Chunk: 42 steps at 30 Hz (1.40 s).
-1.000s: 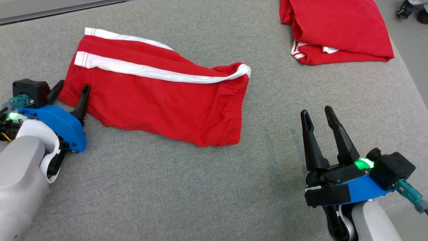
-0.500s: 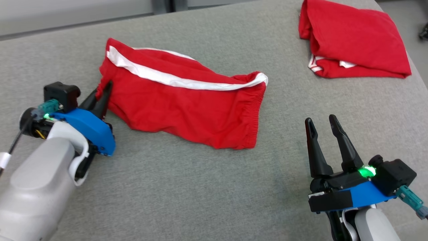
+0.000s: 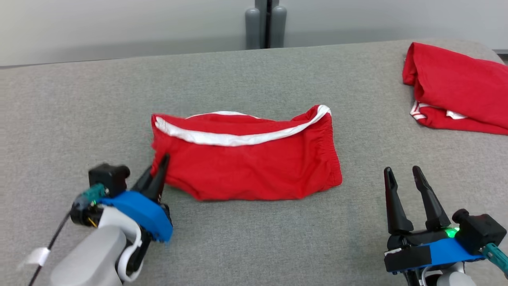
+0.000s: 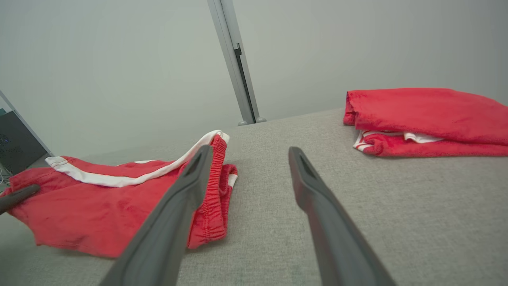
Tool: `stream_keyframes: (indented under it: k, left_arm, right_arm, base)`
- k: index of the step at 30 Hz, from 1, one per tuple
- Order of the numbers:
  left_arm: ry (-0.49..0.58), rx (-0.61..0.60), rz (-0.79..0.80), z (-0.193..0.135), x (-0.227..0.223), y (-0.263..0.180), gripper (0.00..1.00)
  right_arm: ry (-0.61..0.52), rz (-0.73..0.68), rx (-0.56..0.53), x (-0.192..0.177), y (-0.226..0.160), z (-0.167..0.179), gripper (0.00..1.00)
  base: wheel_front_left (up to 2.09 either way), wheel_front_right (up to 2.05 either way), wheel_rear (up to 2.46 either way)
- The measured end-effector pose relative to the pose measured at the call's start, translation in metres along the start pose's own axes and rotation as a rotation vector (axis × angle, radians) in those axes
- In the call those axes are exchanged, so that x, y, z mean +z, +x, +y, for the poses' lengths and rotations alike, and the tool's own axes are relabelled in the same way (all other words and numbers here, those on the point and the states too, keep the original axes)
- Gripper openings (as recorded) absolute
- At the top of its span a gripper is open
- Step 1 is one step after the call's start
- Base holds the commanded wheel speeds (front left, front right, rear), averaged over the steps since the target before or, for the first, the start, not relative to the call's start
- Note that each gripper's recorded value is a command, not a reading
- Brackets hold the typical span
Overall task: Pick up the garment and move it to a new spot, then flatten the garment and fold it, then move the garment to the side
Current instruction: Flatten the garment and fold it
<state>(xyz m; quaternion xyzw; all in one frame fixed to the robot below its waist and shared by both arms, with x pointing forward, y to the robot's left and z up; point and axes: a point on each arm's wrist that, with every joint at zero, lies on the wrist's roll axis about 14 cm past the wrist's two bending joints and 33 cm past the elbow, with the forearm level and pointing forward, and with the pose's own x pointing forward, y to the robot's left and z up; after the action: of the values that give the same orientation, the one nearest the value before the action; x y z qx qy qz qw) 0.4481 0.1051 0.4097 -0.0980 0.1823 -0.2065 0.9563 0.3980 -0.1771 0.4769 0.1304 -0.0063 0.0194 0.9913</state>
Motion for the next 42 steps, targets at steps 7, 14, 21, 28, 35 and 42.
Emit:
stream_keyframes:
  k: [7,14,21,28,35,42]
  left_arm:
    - [-0.027,0.05,0.062,0.001,-0.033,-0.022,1.0]
    - [0.007,0.118,-0.189,0.005,0.039,-0.029,1.0]
    - [0.077,0.232,-0.407,0.017,0.087,-0.069,1.0]
    - [0.134,0.388,-0.481,0.038,0.09,-0.118,1.0]
    - [0.196,0.405,-0.425,0.031,0.063,-0.139,1.0]
    - [0.241,0.392,-0.367,0.031,0.045,-0.141,1.0]
  right_arm:
    - [0.003,0.022,0.017,-0.007,-0.001,0.006,1.0]
    - [-0.024,-0.004,0.012,0.003,-0.006,0.003,1.0]
    - [-0.048,-0.037,0.015,0.015,-0.008,0.004,1.0]
    - [-0.072,-0.066,0.014,0.026,-0.019,0.003,1.0]
    - [-0.078,-0.058,-0.006,0.025,-0.039,-0.003,1.0]
    - [-0.082,-0.03,-0.012,0.017,-0.048,-0.005,1.0]
  base:
    - [0.0,0.0,0.0]
    - [0.0,0.0,0.0]
    - [0.0,0.0,0.0]
    - [0.0,0.0,0.0]
    - [0.0,0.0,0.0]
    - [0.0,0.0,0.0]
